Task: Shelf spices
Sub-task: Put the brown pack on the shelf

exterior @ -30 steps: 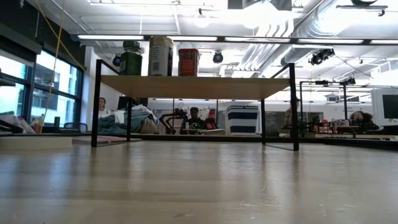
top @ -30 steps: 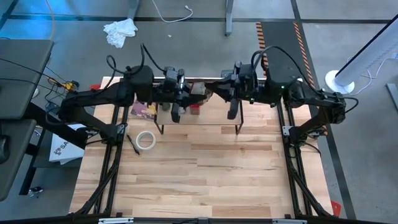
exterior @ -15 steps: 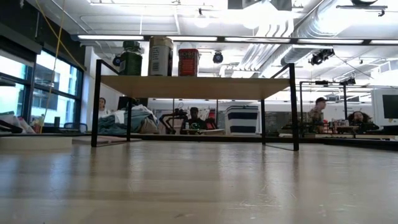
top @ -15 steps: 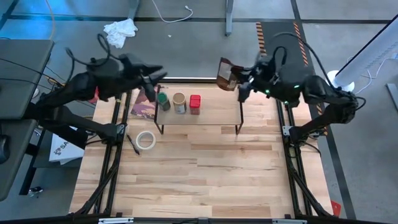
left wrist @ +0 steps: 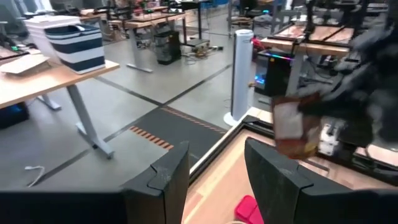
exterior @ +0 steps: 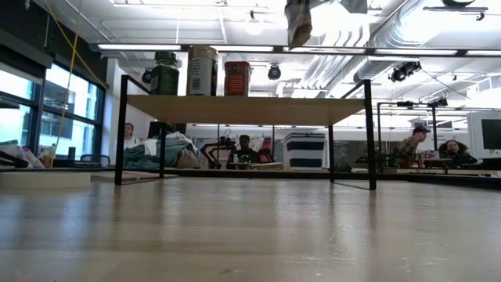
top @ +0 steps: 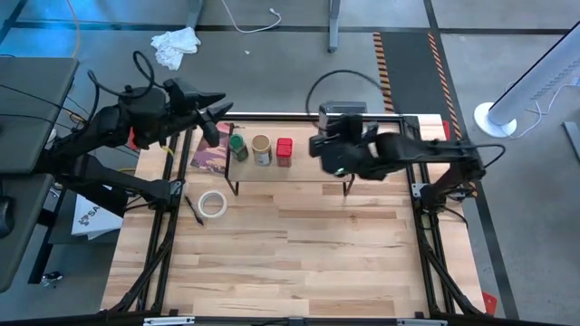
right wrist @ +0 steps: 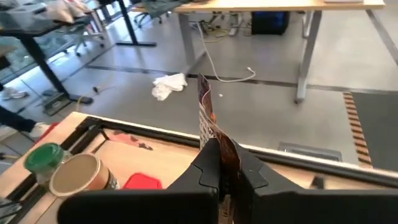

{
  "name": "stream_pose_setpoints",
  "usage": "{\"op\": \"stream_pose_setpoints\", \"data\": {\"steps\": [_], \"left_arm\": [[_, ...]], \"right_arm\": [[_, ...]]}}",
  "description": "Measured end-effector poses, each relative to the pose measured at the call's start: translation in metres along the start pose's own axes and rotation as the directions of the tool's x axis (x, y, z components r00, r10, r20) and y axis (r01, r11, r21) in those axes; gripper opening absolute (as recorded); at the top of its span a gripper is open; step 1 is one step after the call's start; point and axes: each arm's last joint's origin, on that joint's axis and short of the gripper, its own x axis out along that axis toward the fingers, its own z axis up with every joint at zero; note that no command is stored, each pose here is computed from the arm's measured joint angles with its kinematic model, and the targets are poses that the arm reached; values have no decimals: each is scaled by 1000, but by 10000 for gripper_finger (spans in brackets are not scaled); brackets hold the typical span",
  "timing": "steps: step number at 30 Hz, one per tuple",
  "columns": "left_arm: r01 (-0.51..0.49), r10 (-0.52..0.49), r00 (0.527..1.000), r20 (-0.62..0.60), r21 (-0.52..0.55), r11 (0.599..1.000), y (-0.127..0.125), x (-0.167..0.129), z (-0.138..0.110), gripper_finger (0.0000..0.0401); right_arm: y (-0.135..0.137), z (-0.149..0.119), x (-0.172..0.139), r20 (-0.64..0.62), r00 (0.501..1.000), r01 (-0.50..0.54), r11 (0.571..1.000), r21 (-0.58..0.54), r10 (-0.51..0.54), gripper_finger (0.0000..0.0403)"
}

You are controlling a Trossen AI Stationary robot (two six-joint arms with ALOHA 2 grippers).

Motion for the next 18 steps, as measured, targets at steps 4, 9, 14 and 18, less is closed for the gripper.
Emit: {"op": "stream_pose_setpoints", "data": {"steps": [4, 9, 14, 18], "left_arm": [[60, -60, 998, 0, -4, 998, -1, -1, 0, 152], [74, -74, 997, -6, -2, 997, 0, -3, 0, 152], [99, -99, 995, -29, 7, 995, 0, -4, -2, 152], [125, -126, 991, -38, -19, 992, -1, -4, -3, 152]], "right_arm": [[26, -33, 22, -22, 999, 49, 999, -19, -49, 0], [43, -63, 42, 3, 993, 114, 993, 2, -114, 0], [49, -89, 54, 16, 984, 175, 983, 56, -176, 0], [52, -99, 56, 95, 975, 200, 979, 29, -202, 0]]}}
